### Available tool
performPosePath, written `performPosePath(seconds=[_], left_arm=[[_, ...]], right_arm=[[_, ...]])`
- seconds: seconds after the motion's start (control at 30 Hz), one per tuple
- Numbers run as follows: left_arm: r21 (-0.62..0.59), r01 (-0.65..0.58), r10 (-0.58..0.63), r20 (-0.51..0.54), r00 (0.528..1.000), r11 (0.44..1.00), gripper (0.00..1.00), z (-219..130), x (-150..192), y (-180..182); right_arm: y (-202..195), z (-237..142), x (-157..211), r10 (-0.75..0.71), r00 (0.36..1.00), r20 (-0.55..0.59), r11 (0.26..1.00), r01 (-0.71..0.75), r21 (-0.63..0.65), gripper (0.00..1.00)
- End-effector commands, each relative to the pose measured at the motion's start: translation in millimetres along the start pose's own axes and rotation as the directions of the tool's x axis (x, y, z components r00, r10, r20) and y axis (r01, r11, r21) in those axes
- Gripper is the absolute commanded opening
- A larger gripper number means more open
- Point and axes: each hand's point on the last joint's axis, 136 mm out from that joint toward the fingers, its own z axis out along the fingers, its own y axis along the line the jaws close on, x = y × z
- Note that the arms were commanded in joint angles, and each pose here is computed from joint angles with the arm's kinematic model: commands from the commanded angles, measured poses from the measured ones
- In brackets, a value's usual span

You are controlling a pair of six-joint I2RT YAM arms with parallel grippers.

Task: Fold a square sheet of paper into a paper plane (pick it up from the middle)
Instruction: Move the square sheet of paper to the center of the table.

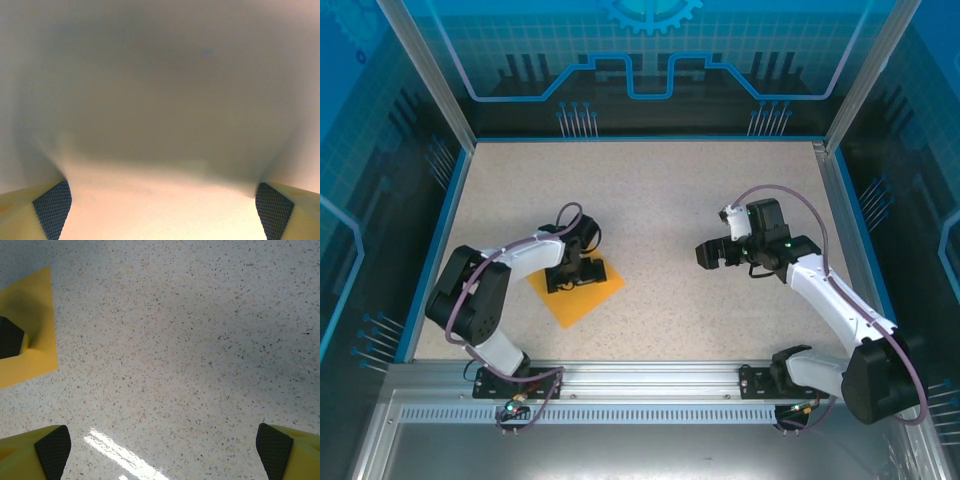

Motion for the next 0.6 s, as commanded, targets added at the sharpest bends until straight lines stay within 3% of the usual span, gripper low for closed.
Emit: performPosePath(seconds=[0.0, 0.57], left_arm=[[0.05, 0.001, 0.0, -0.016, 1.0, 0.999, 0.99, 7, 3, -28], [0.162, -0.232, 0.244, -0.061, 0.968, 0.959, 0.99, 12, 33, -172]], right_arm=[[5, -2, -10, -0.016, 1.0, 0.015, 1.0, 0.016, 0.0, 0.99], [-10, -12, 20, 0.075, 0.997, -0.017, 0.997, -0.075, -0.007, 0.99]])
